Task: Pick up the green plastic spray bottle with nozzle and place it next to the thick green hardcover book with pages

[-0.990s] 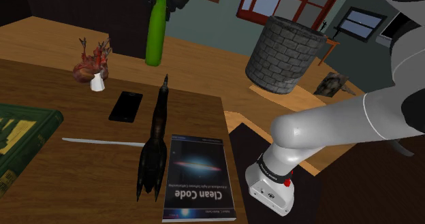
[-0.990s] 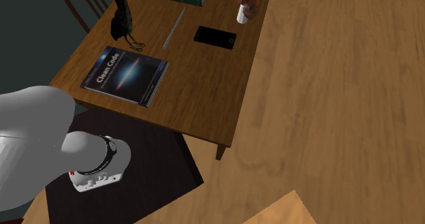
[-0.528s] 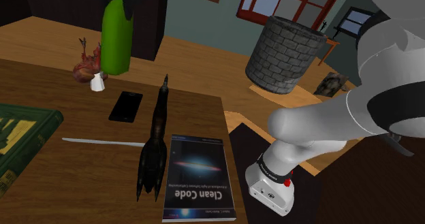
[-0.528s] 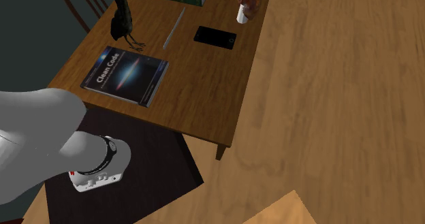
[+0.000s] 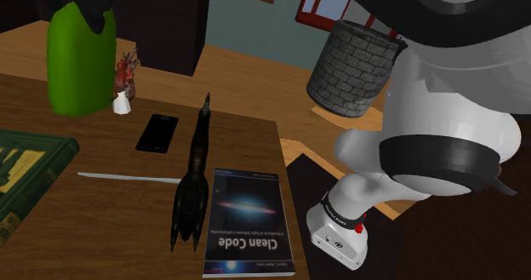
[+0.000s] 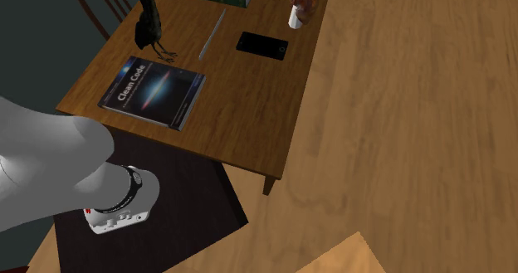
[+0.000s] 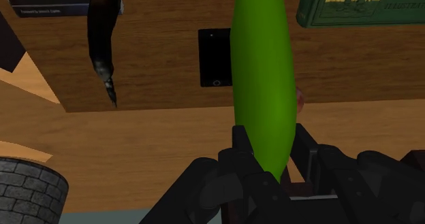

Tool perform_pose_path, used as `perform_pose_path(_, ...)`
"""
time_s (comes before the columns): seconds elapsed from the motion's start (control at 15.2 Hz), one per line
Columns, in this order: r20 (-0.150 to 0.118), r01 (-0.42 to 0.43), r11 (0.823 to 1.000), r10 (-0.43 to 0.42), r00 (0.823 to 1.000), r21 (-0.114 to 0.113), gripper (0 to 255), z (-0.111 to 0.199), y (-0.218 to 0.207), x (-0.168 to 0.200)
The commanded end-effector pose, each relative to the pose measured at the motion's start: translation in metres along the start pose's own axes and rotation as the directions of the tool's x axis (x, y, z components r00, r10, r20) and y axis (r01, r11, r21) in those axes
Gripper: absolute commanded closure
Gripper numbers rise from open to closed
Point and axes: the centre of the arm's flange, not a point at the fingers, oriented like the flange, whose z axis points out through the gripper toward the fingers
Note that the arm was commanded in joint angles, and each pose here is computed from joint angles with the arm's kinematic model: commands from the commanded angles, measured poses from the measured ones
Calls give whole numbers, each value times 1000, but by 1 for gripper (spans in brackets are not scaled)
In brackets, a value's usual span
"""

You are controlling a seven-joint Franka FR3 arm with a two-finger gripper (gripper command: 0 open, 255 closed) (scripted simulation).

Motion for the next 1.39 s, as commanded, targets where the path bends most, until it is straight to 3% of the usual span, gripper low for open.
perform_pose_path(0.0,1,0,1000,0,1000,0,255,8,-1,-5)
perform_pose_path(1.32,1,0,1000,0,1000,0,255,99,0,-58)
